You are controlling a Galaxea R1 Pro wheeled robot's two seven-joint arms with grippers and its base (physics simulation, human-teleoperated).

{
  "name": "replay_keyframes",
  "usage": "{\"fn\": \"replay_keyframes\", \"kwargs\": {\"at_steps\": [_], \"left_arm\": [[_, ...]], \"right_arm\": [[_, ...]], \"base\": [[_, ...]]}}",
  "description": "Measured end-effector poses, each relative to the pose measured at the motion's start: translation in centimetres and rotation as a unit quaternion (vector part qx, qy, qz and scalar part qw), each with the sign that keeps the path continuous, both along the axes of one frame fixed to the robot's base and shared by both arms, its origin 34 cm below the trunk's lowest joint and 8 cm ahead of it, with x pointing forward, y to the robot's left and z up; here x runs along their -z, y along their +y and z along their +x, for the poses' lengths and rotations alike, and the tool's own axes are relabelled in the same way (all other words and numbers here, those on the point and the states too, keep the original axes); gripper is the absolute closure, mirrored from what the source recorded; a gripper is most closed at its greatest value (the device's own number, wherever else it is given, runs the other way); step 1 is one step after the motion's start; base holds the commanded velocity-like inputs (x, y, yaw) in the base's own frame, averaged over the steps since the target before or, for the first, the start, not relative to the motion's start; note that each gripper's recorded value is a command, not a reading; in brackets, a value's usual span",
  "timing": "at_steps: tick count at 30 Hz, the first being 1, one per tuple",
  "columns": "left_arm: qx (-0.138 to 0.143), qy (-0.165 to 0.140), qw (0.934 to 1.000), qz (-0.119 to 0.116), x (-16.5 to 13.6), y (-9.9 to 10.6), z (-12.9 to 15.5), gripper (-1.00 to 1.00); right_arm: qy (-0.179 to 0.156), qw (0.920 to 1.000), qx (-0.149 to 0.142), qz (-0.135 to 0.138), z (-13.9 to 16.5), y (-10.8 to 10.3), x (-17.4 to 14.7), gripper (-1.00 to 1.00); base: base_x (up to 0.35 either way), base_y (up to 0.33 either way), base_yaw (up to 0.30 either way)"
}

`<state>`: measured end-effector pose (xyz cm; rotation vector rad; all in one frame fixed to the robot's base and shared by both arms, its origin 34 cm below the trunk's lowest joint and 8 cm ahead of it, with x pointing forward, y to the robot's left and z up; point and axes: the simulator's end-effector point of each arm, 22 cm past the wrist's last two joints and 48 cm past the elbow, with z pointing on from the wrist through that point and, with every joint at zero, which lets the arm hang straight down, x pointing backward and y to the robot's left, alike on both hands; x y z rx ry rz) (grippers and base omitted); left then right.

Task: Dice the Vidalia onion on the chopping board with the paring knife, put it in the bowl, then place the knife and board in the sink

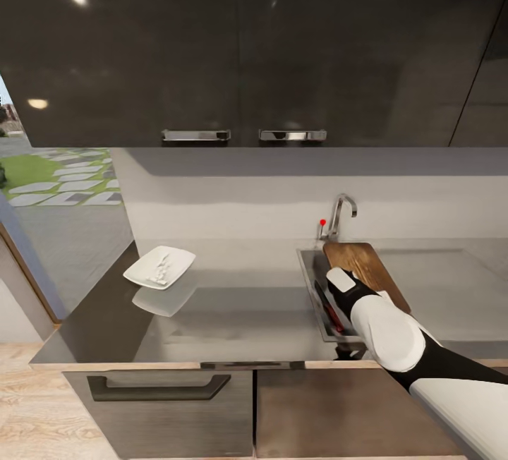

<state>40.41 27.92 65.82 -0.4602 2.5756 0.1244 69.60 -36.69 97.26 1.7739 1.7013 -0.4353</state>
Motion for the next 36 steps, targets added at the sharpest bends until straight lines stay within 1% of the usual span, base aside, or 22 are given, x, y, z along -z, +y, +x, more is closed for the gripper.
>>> {"fn": "replay_keyframes", "kwargs": {"at_steps": [3, 7, 16, 20, 29, 36], "left_arm": [[0.0, 0.0, 1.0, 0.0, 0.0, 0.0, 0.0, -1.0], [0.0, 0.0, 1.0, 0.0, 0.0, -0.1, 0.0, -1.0], [0.0, -0.003, 1.0, -0.001, -0.2, -0.1, 0.2, -1.0], [0.0, -0.004, 1.0, -0.001, -0.2, -0.1, 0.2, -1.0], [0.0, -0.004, 1.0, -0.001, -0.2, -0.1, 0.3, -1.0], [0.0, -0.004, 1.0, -0.001, -0.2, -0.1, 0.3, -1.0]], "right_arm": [[-0.003, 1.0, 0.004, -0.001, -0.1, 0.1, 0.1, 1.0], [-0.004, 0.9999, 0.011, 0.012, -0.3, 0.5, 0.5, 1.0], [-0.006, 0.9997, 0.013, 0.021, -0.3, 0.9, 0.4, 1.0], [-0.007, 0.9997, 0.01, 0.019, -0.2, 1.1, 0.3, 1.0], [-0.007, 0.9997, 0.008, 0.021, -0.2, 1.4, 0.3, 1.0], [-0.009, 0.9996, -0.005, 0.026, 0.1, 3.0, 0.4, 1.0]], "base": [[0.0, 0.0, 0.0], [0.0, 0.0, -0.052], [0.0, 0.0, -0.197], [0.0, 0.039, -0.098], [0.0, 0.183, -0.011], [0.0, 0.018, 0.0]]}}
